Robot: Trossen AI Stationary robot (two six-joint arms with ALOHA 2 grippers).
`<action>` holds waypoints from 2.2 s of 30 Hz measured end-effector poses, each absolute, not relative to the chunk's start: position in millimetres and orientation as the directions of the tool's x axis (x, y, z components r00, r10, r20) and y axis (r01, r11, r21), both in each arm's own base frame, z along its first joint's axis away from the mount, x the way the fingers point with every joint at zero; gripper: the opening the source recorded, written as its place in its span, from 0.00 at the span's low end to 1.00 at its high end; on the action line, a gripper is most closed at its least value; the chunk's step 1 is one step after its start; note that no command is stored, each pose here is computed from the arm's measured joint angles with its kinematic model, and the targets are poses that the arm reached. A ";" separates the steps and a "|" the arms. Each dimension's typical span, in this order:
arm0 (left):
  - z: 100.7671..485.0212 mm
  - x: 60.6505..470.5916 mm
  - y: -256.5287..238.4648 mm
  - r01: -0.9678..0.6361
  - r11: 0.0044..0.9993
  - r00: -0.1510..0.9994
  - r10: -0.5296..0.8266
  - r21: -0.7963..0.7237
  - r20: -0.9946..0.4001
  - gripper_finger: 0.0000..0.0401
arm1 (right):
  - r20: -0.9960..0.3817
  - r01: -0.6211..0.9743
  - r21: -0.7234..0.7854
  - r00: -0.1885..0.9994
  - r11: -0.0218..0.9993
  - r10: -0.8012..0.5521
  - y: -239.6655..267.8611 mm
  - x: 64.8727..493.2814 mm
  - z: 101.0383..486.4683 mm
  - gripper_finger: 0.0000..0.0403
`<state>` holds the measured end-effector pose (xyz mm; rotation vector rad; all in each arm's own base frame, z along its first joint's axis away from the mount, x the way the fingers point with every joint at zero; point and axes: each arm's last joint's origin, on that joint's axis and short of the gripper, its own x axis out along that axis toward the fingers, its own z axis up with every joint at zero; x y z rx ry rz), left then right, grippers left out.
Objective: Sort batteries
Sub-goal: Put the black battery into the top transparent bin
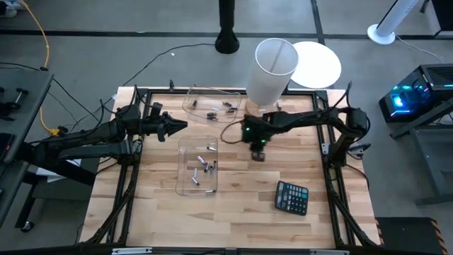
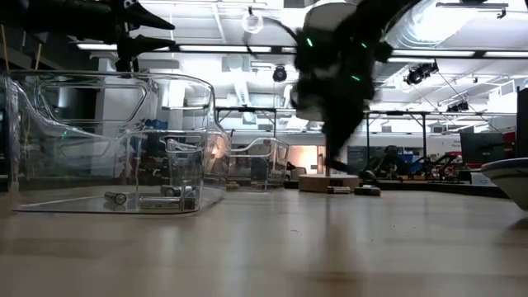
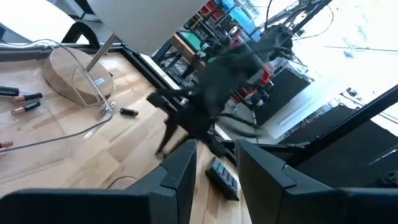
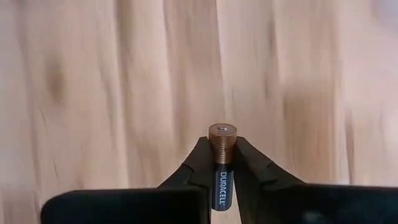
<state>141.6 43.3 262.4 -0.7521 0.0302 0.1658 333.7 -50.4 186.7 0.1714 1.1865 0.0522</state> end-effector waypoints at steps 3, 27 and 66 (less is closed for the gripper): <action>262.4 141.8 43.4 -0.162 0.718 0.986 0.141 -0.677 -0.087 0.26 | -0.816 0.067 0.131 0.574 0.989 0.069 -37.1 364.9 209.7 0.05; 262.3 141.9 43.2 -0.158 0.744 0.987 0.133 -0.649 -0.088 0.26 | -0.697 0.481 0.005 0.630 0.877 -0.341 -94.0 414.4 282.3 0.54; 260.8 141.9 43.0 -0.165 0.749 0.986 0.129 -0.641 -0.102 0.26 | -0.987 0.695 -0.032 0.090 0.718 -0.131 -106.3 263.1 132.8 0.35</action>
